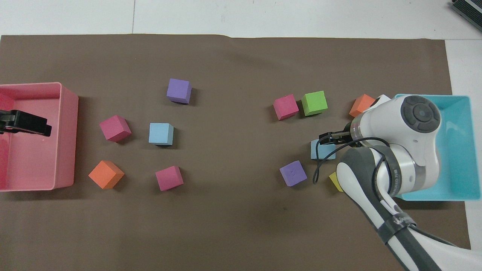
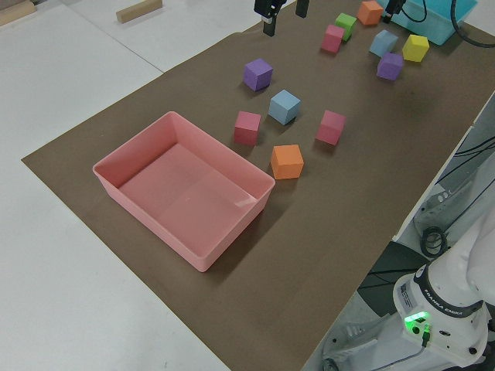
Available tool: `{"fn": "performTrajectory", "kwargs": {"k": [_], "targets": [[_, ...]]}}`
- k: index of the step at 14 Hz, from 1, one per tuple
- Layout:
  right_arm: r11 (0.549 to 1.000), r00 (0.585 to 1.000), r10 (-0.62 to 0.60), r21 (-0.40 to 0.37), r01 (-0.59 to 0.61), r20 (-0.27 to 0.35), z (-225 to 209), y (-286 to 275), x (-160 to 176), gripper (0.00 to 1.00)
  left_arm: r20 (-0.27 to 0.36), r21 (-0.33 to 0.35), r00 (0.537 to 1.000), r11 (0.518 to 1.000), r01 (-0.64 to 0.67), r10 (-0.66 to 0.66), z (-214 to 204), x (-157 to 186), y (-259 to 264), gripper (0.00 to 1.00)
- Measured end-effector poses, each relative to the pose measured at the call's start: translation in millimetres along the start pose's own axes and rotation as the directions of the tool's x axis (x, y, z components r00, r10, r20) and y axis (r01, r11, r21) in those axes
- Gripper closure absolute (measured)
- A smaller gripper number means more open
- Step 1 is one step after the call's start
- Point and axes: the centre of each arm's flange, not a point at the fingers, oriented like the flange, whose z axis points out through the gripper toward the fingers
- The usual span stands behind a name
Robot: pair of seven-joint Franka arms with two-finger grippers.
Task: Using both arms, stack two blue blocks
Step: 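Move the right gripper over the light blue cube near the blue bin, then close the right gripper on the light blue cube and lift it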
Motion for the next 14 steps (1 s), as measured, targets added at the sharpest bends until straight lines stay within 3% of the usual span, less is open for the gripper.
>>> {"fn": "performTrajectory", "kwargs": {"k": [5,14], "targets": [[0.999,1.0,0.005,0.041,-0.005,0.002,18,-17,-7,0.0,0.0,0.0,1.0,1.0,0.0,0.0,0,0,0,0.0],[1.0,1.0,-0.009,0.029,0.009,0.014,63,-13,-16,0.0,0.0,0.0,1.0,1.0,0.0,0.0,0,0,0,0.0]]}}
